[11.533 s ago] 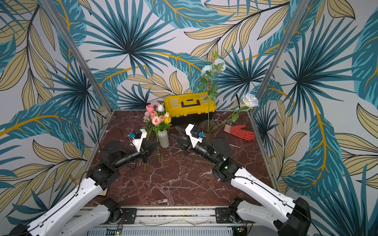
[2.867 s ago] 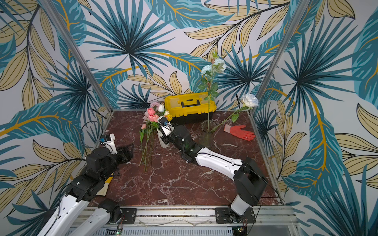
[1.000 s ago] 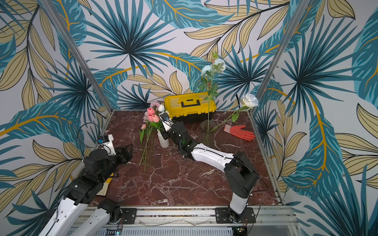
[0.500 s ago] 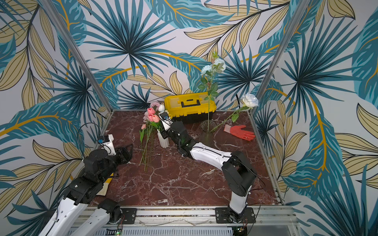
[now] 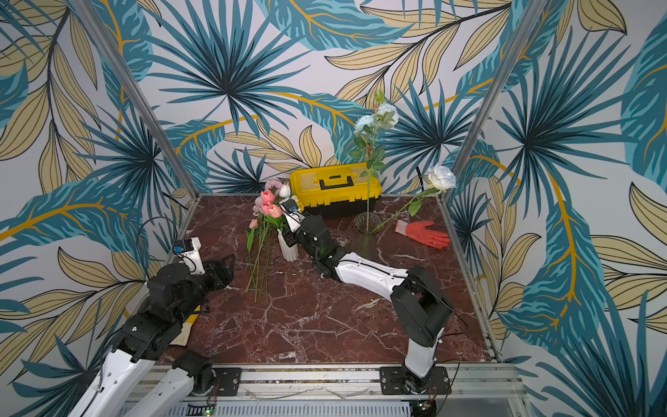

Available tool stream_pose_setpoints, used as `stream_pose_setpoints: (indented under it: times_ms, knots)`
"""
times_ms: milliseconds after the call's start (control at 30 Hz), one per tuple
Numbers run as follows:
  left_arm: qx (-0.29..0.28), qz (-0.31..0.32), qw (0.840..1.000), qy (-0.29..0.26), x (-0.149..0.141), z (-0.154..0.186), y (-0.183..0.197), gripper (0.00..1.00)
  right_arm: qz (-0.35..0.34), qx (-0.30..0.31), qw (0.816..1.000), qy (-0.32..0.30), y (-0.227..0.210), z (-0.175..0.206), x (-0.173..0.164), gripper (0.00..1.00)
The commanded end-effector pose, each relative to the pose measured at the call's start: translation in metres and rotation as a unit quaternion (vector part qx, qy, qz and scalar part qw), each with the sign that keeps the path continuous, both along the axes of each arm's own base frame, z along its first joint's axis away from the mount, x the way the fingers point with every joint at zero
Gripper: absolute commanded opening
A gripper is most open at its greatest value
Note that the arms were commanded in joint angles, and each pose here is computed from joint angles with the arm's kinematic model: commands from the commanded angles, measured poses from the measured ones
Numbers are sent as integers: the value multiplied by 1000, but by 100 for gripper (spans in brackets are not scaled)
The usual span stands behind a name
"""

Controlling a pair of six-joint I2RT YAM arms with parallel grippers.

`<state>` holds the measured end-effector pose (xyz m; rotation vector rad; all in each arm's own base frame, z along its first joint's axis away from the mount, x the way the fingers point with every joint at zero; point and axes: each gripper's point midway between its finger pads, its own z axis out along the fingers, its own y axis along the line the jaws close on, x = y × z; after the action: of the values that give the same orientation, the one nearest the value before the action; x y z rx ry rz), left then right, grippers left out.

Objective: Pick out pink flowers from the vase
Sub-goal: Pick up the flower from the vase.

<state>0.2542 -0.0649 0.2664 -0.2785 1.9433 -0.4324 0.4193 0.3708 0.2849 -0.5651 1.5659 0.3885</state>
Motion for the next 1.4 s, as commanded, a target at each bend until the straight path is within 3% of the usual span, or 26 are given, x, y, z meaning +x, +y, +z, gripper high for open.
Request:
stream_pose_setpoints:
  times_ms: [0,567,967,1167,1367]
  knots:
    - [8,-2,1000,-2,0,-5,0,67,-6,23,999,-23,-13,30,-8,4]
    - [15,-2,1000,-10,0,0,1,67,-8,21,999,-45,-25,77,-20,5]
    - [17,-61,997,-36,-4,27,-16,69,-1,1,997,-77,-43,153,-42,5]
    - [25,-157,985,-63,-16,46,-44,70,31,17,994,-107,-57,200,-72,2]
    - [49,-256,959,-108,-25,70,-73,70,83,36,990,-106,-69,217,-110,0]
